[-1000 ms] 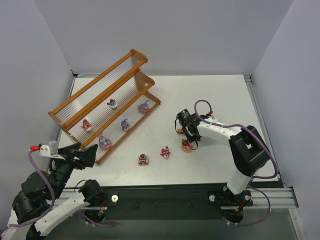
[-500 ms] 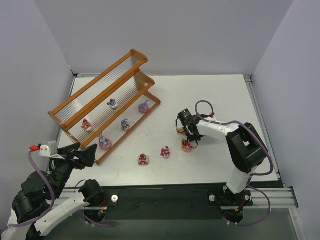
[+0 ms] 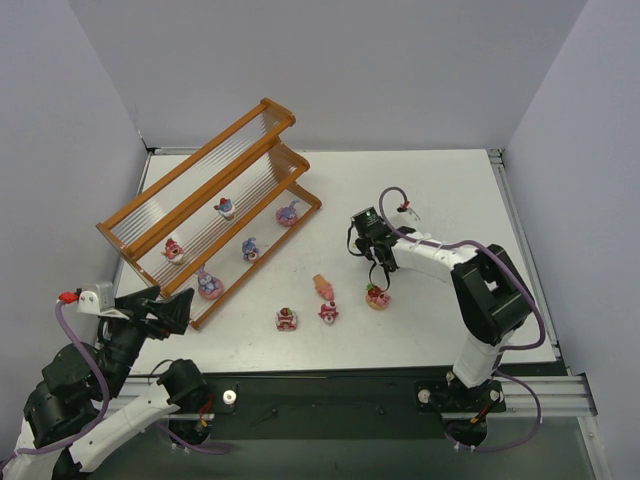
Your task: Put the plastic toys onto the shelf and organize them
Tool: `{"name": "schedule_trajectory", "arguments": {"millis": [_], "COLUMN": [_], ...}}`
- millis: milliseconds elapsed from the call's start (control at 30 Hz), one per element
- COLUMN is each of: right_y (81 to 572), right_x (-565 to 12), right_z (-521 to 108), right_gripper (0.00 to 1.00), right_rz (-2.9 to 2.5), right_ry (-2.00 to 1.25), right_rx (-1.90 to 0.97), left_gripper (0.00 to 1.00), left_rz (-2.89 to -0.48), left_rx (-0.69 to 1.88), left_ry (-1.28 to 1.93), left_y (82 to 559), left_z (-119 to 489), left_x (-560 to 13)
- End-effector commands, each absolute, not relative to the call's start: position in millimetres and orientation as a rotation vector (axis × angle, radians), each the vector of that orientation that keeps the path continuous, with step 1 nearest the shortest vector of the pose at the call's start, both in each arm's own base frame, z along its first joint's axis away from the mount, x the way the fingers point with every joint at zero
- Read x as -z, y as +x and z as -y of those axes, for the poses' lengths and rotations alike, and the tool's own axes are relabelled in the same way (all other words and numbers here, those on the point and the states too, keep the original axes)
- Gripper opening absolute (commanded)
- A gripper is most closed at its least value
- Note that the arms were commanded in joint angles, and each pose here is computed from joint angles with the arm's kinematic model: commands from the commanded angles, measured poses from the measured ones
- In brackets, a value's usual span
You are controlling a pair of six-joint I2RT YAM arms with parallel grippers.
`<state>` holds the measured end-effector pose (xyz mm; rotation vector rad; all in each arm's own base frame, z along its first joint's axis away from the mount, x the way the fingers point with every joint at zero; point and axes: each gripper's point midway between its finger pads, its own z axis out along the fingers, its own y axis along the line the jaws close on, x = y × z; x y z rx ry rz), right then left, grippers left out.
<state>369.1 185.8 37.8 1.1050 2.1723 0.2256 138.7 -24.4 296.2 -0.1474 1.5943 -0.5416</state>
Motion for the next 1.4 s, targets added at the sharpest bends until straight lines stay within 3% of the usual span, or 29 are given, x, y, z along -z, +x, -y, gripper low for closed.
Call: {"name": "schedule_trajectory", "arguments": {"millis": [0,200,300,333,433,533,733,967,1367], "right_y": [404,404,395,390,381,369,355,333,306], "right_x": [-114,-144,-147,-145,-144,-134,-122,-104,-74], "right_z": [-224,-237,-253,-263,-283,-294,-311,-351,-377], "right_gripper": [0.0,0.0,0.22,0.38,0.53,0.6,0.7,0.72,0.73], "right_rz": [-2.065,-2.074,-2.114,-2.14,-2.176,-2.226,-2.287,-2.356,-2.501], "right_ry": [0.64,0.455,0.317,0.247,0.062,-0.024,-0.173,-0.439,-0.345], "right_rx": [-0.324,-0.209,-0.263,-0.304,-0.381,-0.436,-0.454,-0.506,-0.511], "left_gripper": [0.97,0.97,0.97,0.97,0.97,0.97,0.97,0.97,0.97], "left_rz": [-1.553,-1.556,-1.558,-1.558,-1.558,-1.558,-1.56,-1.548,-1.567], "left_rx": [0.582,0.581,0.579,0.579,0.585,0.592,0.591,0.606,0.609], "left_ry": [-0.176,-0.176,-0.177,-0.177,-0.176,-0.173,-0.175,-0.192,-0.196], "left_y": [134,135,135,135,135,135,134,131,136], "left_z": [17,19,19,19,20,22,20,16,24], "left_x": [-310,-308,-307,-308,-307,-308,-308,-313,-305]}}
